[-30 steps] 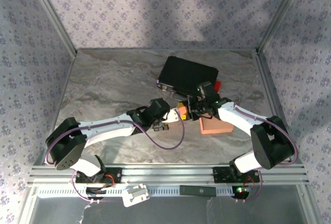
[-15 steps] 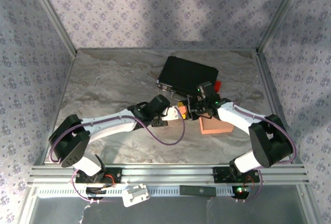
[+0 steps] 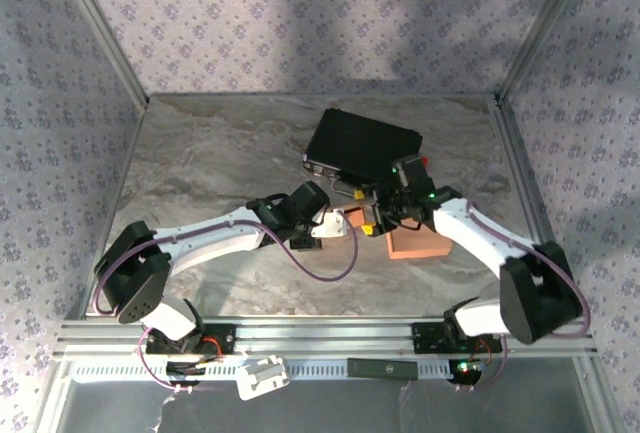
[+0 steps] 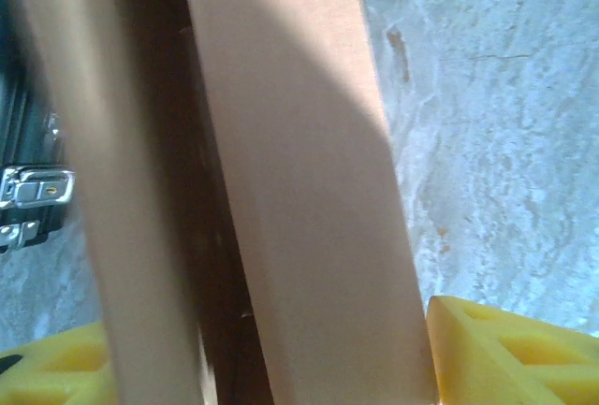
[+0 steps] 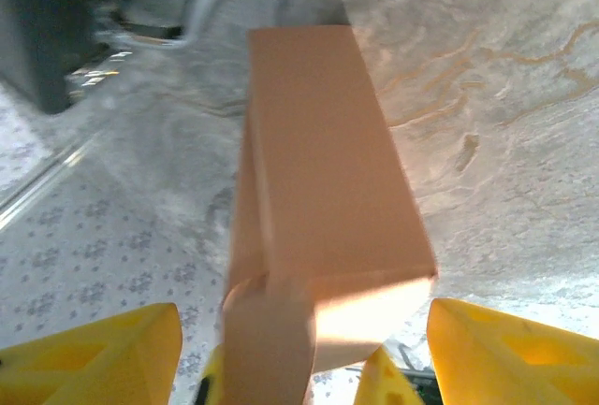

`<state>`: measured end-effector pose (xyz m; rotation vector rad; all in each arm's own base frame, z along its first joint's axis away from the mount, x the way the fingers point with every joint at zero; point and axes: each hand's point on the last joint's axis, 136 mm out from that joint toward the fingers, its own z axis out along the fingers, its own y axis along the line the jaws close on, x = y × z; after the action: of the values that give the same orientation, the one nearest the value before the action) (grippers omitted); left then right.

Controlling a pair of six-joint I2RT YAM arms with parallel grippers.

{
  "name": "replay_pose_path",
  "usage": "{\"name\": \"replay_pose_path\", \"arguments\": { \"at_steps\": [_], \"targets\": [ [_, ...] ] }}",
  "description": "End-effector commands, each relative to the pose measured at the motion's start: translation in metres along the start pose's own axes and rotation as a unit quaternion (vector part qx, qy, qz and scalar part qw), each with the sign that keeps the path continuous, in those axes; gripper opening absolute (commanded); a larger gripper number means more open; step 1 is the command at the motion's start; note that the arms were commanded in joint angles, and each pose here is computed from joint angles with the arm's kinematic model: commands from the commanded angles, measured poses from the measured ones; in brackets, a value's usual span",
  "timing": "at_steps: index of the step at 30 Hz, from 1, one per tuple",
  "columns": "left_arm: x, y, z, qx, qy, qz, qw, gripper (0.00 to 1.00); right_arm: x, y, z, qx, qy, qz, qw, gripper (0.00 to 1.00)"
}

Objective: Fold the paper box

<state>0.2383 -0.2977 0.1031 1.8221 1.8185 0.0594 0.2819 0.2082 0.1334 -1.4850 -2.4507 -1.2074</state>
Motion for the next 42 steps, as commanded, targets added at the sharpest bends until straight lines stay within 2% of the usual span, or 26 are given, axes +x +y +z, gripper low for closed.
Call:
{"name": "replay_pose_path", "arguments": {
  "at_steps": [1, 4, 9, 11, 13, 15, 17, 19, 23, 27, 32, 39, 42],
  "targets": [
    [-0.004, -0.006, -0.015, 0.036, -0.009, 0.009, 0.999, 0.64, -0.009, 0.008, -0.040, -0.013, -0.065, -0.046, 0.997, 0.74],
    [0.000, -0.006, -0.011, 0.043, 0.001, 0.009, 0.999, 0.62, -0.016, 0.013, -0.050, -0.037, -0.085, -0.056, 0.994, 0.75],
    [-0.001, -0.008, -0.002, 0.065, 0.004, -0.012, 0.998, 0.51, -0.015, 0.000, -0.020, -0.011, -0.041, -0.046, 0.998, 0.64],
    [0.000, -0.010, 0.002, 0.069, 0.007, -0.018, 0.997, 0.48, -0.018, -0.007, -0.018, -0.019, -0.053, -0.041, 0.998, 0.64],
    [0.000, -0.012, 0.005, 0.073, 0.010, -0.024, 0.997, 0.49, -0.023, -0.010, -0.023, -0.037, -0.073, -0.044, 0.996, 0.66],
    [-0.004, -0.013, 0.001, 0.064, 0.008, -0.037, 0.997, 0.57, -0.029, -0.016, -0.031, -0.041, -0.090, -0.057, 0.993, 0.66],
    [-0.015, -0.025, -0.011, 0.065, -0.012, -0.043, 0.997, 0.60, -0.032, -0.020, -0.040, -0.045, -0.108, -0.084, 0.990, 0.67],
    [-0.020, -0.037, -0.020, 0.058, -0.027, -0.047, 0.997, 0.67, -0.031, -0.029, -0.039, -0.045, -0.102, -0.098, 0.989, 0.70],
    [-0.009, -0.039, -0.015, 0.043, -0.037, -0.095, 0.994, 0.73, -0.022, -0.037, -0.026, -0.073, -0.087, -0.119, 0.986, 0.75],
    [-0.003, -0.029, -0.001, 0.036, -0.025, -0.129, 0.991, 0.73, -0.011, -0.040, -0.005, -0.064, -0.071, -0.138, 0.986, 0.78],
    [0.000, -0.032, 0.020, 0.035, -0.008, -0.140, 0.989, 0.71, -0.003, -0.043, 0.012, -0.053, -0.060, -0.158, 0.984, 0.78],
    [0.003, -0.044, 0.046, 0.019, 0.020, -0.130, 0.991, 0.62, -0.019, -0.067, 0.030, -0.026, -0.056, -0.145, 0.988, 0.71],
    [0.003, -0.040, 0.042, 0.003, 0.022, -0.137, 0.990, 0.62, -0.023, -0.068, 0.026, -0.020, -0.064, -0.159, 0.985, 0.71]
  ]
}}
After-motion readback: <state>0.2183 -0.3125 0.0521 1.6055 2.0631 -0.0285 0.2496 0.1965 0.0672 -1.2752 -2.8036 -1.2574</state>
